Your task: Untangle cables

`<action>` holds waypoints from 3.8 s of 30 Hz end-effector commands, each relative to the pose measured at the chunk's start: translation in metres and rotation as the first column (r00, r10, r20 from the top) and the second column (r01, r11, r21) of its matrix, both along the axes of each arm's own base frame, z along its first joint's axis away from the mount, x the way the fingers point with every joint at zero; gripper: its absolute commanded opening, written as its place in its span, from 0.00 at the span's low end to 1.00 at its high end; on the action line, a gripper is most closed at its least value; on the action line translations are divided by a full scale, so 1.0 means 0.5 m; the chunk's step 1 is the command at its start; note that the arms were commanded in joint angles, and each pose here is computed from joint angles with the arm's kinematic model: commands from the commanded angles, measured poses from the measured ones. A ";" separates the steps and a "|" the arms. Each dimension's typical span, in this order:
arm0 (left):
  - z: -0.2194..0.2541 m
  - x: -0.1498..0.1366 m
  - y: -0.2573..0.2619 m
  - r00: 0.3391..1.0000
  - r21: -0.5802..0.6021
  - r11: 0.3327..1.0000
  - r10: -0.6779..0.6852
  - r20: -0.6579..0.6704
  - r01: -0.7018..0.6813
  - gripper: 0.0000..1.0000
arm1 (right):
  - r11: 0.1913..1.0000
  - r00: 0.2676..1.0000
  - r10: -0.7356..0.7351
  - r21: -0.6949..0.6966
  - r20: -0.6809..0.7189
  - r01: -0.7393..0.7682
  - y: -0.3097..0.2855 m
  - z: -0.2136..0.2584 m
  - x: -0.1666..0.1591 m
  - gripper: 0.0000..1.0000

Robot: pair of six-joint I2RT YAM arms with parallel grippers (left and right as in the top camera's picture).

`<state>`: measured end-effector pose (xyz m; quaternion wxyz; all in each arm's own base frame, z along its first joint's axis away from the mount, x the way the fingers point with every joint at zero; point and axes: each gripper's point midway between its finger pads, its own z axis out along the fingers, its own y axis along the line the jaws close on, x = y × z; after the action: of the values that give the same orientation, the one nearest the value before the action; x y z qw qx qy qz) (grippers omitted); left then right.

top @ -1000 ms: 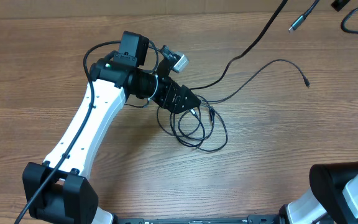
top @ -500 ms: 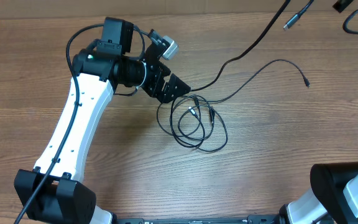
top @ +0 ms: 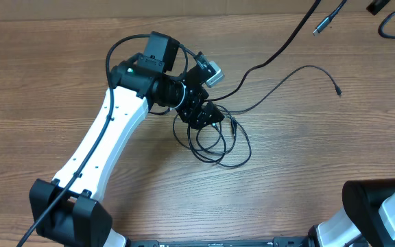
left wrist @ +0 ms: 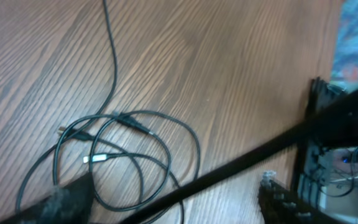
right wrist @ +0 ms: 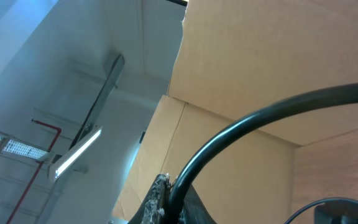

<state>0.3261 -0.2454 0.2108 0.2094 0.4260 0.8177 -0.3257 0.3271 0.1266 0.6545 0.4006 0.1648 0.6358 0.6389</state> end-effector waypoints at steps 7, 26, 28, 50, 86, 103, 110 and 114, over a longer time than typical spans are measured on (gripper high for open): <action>-0.063 0.015 0.003 0.996 0.061 0.997 0.043 -0.078 -0.038 0.04 | 1.000 1.000 0.002 -0.012 0.029 -0.002 -0.001 0.010 -0.016 0.04; 0.465 0.041 0.013 0.961 -0.388 0.880 0.271 -0.063 -0.274 0.04 | 0.634 0.777 -0.612 -0.680 -0.150 0.368 -0.250 -0.304 0.030 1.00; 0.530 0.032 0.007 0.960 -0.465 0.842 0.271 -0.071 -0.272 0.04 | 0.581 0.816 -0.571 -0.746 -0.089 0.325 -0.247 -0.310 0.033 1.00; 0.778 0.183 0.158 0.721 -0.768 0.426 0.690 -0.066 -0.478 0.04 | 0.668 0.882 -0.299 -0.740 -0.364 -0.079 -0.159 -0.475 0.077 1.00; 0.095 0.409 0.998 -0.025 -0.056 -0.027 0.999 -0.032 -0.998 0.95 | 0.520 0.894 -0.078 -0.783 -0.441 -0.341 0.003 -0.568 0.045 1.00; -0.330 0.280 0.936 -0.140 0.620 -0.044 0.984 -0.106 -0.783 0.82 | 0.456 0.811 -0.059 -0.738 -0.583 -0.497 0.043 -0.672 0.020 1.00; -0.409 0.282 0.905 -0.118 0.671 0.000 0.984 -0.130 -0.742 0.80 | 0.446 0.782 -0.068 -0.720 -0.620 -0.532 0.043 -0.708 0.020 1.00; -0.431 0.291 0.883 -0.089 0.679 0.026 0.987 -0.133 -0.733 0.74 | 0.447 0.786 -0.066 -0.722 -0.615 -0.528 0.044 -0.708 0.024 1.00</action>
<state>0.4677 0.2060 0.0092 0.0200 -0.3523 0.9346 -0.0443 0.3392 0.1482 0.2981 0.1163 0.0282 0.9727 0.1987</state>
